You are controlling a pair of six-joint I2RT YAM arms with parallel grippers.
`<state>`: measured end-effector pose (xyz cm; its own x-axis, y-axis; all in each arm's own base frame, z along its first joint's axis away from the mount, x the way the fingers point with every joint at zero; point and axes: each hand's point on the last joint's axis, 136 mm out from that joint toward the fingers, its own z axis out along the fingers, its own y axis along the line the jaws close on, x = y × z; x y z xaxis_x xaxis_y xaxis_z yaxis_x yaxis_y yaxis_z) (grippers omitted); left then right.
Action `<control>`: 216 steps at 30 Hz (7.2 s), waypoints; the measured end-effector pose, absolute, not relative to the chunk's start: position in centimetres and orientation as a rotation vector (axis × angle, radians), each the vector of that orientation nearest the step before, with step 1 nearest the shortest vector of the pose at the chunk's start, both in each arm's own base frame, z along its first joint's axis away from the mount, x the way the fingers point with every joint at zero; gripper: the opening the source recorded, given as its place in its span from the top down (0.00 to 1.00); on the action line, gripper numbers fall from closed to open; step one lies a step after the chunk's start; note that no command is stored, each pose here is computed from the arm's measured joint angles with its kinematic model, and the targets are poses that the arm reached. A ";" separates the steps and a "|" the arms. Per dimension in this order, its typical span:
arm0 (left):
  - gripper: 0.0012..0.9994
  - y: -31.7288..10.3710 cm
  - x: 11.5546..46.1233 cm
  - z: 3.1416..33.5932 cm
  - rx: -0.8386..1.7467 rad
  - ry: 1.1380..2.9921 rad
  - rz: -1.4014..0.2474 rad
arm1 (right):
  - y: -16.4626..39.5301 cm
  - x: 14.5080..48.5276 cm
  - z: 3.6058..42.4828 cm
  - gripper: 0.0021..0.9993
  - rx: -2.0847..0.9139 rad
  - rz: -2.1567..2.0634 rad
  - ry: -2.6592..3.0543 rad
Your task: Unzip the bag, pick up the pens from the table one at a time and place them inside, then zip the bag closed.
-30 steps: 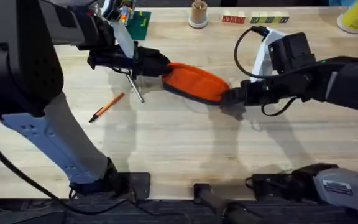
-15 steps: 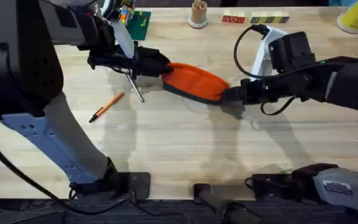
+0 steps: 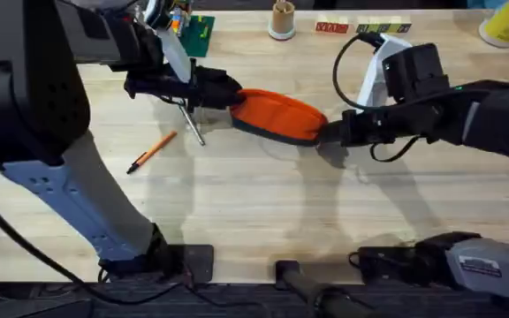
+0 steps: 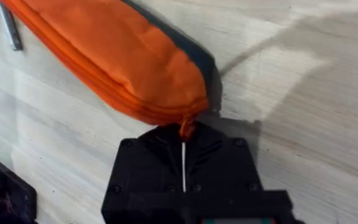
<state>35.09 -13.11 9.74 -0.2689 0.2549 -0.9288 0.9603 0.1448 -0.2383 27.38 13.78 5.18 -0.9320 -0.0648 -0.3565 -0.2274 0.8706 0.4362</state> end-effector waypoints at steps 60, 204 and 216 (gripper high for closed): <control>0.96 -13.1 35.1 9.7 1.189 1.660 -1.167 | 13.5 28.8 11.4 0.97 -0.328 0.615 2.535; 0.96 -13.0 35.2 9.7 1.193 1.665 -1.161 | 30.2 35.3 19.4 0.00 -0.509 1.085 1.845; 0.96 -13.0 35.2 9.7 1.193 1.664 -1.161 | 27.5 33.2 20.1 0.00 -0.547 0.942 1.952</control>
